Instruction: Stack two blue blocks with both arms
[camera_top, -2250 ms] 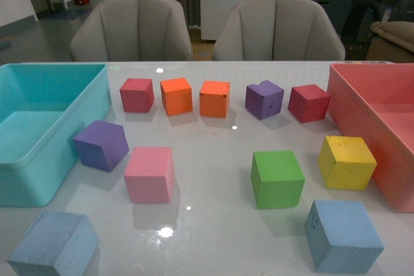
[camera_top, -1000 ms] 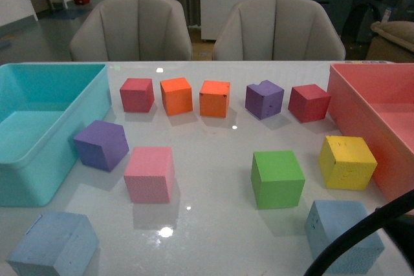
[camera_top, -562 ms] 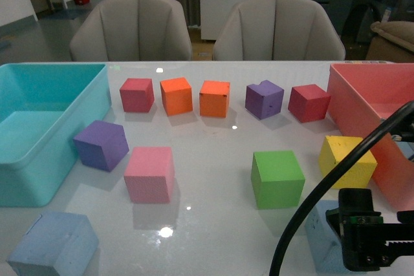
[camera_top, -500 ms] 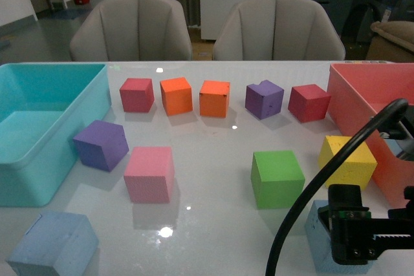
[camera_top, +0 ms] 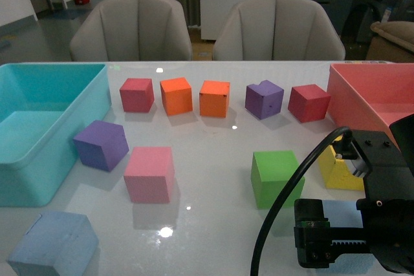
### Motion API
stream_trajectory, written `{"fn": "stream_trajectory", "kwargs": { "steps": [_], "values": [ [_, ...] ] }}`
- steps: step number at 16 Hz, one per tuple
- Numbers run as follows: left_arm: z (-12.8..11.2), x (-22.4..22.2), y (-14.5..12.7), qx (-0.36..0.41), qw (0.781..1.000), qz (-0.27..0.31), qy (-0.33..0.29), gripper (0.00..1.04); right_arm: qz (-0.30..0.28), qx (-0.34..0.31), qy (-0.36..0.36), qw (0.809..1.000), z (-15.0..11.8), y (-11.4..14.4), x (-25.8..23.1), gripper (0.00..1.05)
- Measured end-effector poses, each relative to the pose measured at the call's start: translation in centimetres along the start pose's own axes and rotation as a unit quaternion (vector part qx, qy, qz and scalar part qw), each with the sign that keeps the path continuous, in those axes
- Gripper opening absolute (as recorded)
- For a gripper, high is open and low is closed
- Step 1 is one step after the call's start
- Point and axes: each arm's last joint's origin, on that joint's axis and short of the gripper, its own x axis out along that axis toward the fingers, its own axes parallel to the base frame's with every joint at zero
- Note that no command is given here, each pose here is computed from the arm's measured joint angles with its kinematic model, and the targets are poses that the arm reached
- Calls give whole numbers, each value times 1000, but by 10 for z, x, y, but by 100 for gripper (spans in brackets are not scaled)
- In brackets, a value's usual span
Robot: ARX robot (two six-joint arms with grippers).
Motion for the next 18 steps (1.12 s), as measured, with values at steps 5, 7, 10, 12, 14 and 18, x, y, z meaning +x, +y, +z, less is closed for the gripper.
{"fn": "stream_trajectory", "kwargs": {
  "steps": [5,7,10,12,14,18],
  "values": [
    [0,0,0,0,1000,0,0,98,-5,3,5,1000,-6,-4,6,74],
    [0,0,0,0,1000,0,0,98,-1,4,-4,1000,-4,-4,-12,57],
    [0,0,0,0,1000,0,0,98,23,4,-76,997,38,11,-45,49],
    [0,0,0,0,1000,0,0,98,44,-8,-111,993,86,43,-42,49],
    [0,0,0,0,1000,0,0,98,43,-15,-95,994,112,68,-17,48],
    [0,0,0,0,1000,0,0,98,40,-12,-71,997,141,93,23,48]
  ]
}}
